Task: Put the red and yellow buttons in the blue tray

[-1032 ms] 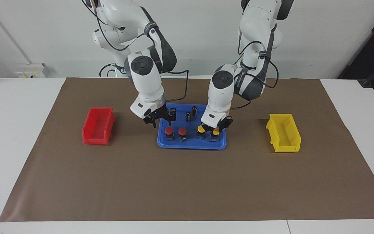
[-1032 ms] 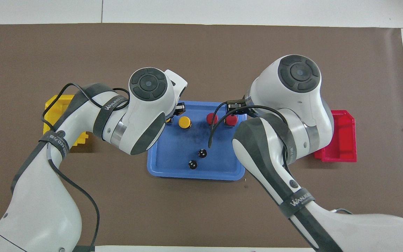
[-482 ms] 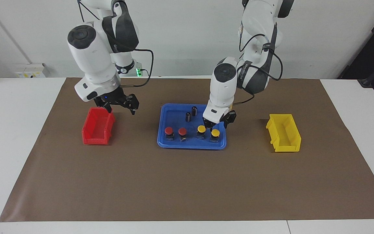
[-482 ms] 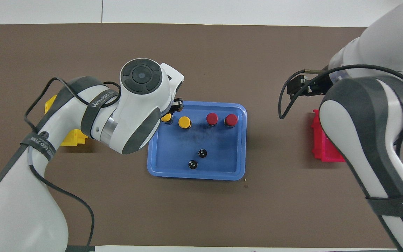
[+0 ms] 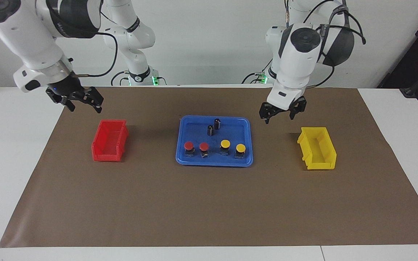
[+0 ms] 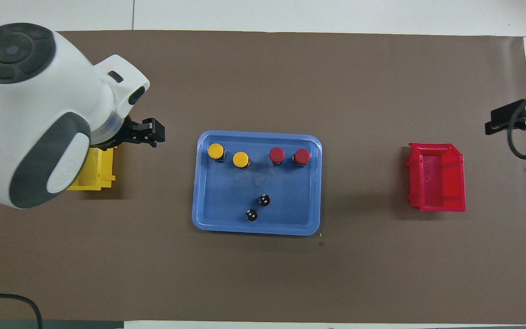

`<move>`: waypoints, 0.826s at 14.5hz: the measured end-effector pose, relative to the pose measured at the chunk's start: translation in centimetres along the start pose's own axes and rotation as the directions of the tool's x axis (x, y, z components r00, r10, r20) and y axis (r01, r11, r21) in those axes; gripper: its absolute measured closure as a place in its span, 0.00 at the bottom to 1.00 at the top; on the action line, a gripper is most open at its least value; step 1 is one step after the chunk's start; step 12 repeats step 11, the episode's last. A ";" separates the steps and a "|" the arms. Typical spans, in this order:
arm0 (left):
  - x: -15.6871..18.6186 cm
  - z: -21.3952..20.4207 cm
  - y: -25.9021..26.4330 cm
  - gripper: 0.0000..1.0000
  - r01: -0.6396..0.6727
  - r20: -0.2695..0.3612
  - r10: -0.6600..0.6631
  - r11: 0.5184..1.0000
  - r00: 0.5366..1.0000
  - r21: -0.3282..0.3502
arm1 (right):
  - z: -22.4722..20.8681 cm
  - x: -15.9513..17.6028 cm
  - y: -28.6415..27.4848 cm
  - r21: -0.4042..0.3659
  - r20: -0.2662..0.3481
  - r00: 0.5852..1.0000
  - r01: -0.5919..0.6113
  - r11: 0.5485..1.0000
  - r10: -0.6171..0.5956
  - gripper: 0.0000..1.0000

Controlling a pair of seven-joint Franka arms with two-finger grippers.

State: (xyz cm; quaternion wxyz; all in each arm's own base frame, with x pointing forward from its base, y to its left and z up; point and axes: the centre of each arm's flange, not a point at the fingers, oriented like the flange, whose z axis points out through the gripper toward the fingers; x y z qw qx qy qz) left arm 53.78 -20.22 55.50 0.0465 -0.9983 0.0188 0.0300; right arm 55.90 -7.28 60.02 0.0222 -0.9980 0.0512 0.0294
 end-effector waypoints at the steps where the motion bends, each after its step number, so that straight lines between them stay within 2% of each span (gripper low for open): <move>1: -0.2 -1.0 -2.9 0.00 -0.025 0.011 0.025 1.000 1.000 -0.014 | -0.2 -0.2 1.5 -0.016 0.001 1.000 0.006 1.000 -0.006 0.00; 5: -1.9 -4.7 -11.8 0.00 -0.030 -0.004 0.030 0.996 1.000 -0.083 | -1.3 -1.3 3.0 -0.061 0.007 0.999 0.046 0.997 -0.046 0.00; 12: -2.4 -5.5 -13.5 0.00 -0.027 -0.019 0.025 0.996 0.999 -0.088 | -1.2 -1.6 2.0 -0.060 0.029 0.999 0.039 0.997 -0.038 0.00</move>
